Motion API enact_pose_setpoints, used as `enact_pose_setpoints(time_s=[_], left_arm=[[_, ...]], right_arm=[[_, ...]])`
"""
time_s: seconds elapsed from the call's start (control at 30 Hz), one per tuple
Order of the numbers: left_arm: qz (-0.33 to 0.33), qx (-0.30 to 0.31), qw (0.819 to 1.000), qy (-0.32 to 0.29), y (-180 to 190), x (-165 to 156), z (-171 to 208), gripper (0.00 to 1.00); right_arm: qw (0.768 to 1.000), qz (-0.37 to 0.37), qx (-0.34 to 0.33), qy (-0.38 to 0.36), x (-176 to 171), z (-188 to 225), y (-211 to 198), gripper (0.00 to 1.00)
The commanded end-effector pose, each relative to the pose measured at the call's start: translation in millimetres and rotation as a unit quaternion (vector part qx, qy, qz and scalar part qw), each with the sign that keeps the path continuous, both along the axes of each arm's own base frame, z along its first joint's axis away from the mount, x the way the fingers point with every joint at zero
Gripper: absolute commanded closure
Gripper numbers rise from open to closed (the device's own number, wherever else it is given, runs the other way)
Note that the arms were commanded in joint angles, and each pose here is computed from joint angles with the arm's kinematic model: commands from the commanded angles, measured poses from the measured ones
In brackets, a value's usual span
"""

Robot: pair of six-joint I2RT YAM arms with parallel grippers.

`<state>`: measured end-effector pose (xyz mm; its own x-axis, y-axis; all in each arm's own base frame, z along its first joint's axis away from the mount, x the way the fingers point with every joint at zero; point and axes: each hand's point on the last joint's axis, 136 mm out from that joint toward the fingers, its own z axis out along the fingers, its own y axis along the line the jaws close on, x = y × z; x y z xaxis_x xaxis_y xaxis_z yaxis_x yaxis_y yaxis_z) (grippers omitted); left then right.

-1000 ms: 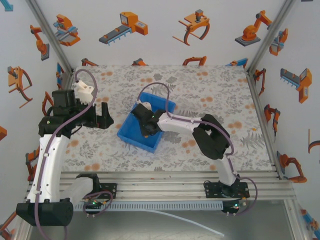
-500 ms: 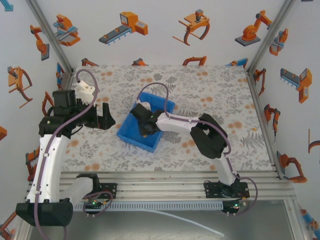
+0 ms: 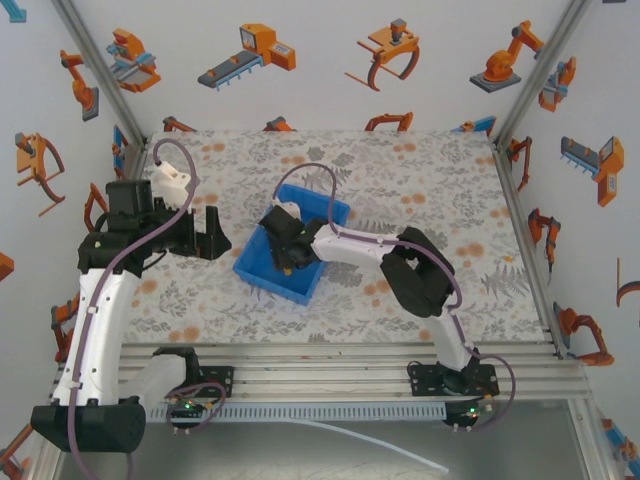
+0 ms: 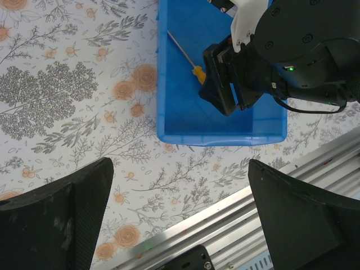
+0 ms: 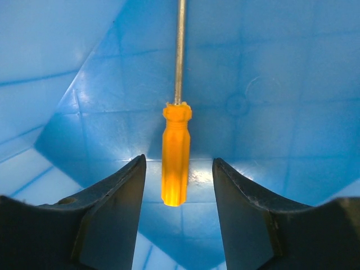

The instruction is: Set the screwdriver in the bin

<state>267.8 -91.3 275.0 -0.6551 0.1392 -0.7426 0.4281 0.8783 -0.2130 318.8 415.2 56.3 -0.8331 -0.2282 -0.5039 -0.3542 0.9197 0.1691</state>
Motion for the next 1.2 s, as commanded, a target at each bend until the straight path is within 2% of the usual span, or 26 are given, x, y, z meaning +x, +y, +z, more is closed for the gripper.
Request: enact_pose_setpoints(time_s=[0.0, 0.2, 0.33, 0.47, 0.63, 0.73, 0.97, 1.07, 1.1, 1.17], left_arm=[[-0.008, 0.013, 1.000, -0.007, 0.9, -1.9, 1.9, 0.03], [0.038, 0.025, 0.999, -0.012, 13.5, 9.3, 1.8, 0.02], [0.049, 0.035, 0.998, -0.012, 17.8, 13.5, -2.5, 0.00], [0.051, 0.050, 0.997, -0.009, 21.3, 17.7, -10.8, 0.04], [0.055, 0.062, 0.997, -0.006, 24.8, 23.3, -27.1, 0.06], [0.084, 0.078, 0.993, -0.009, 35.0, 32.9, -39.7, 0.00], [0.159, 0.076, 0.983, -0.039, 56.0, 53.6, -62.2, 0.03], [0.194, 0.072, 0.976, -0.063, 65.7, 63.9, -69.1, 0.03], [0.199, 0.068, 0.975, -0.068, 67.5, 67.3, -72.3, 0.03], [0.207, 0.062, 0.973, -0.082, 71.1, 73.3, -78.1, 0.03]], right_arm=[[0.999, 0.002, 0.005, -0.053, 10.2, 53.5, -1.7, 0.48], [0.994, 0.003, 0.001, -0.107, 19.5, 110.0, -11.3, 0.45], [0.989, -0.006, -0.004, -0.146, 27.8, 144.6, -24.0, 0.44], [0.985, -0.021, -0.012, -0.173, 28.6, 169.2, -48.2, 0.44], [0.976, -0.066, -0.050, -0.201, 30.0, 178.8, -108.4, 0.41], [0.967, -0.099, -0.077, -0.222, 26.9, 181.2, -155.5, 0.38], [0.952, -0.161, -0.068, -0.250, 17.0, 178.9, -254.7, 0.31], [0.941, -0.198, -0.071, -0.266, 15.2, 175.2, -293.9, 0.14], [0.936, -0.207, -0.076, -0.275, 14.9, 172.3, -305.6, 0.04], [0.928, -0.223, -0.080, -0.286, 14.6, 167.2, -323.5, 0.01]])
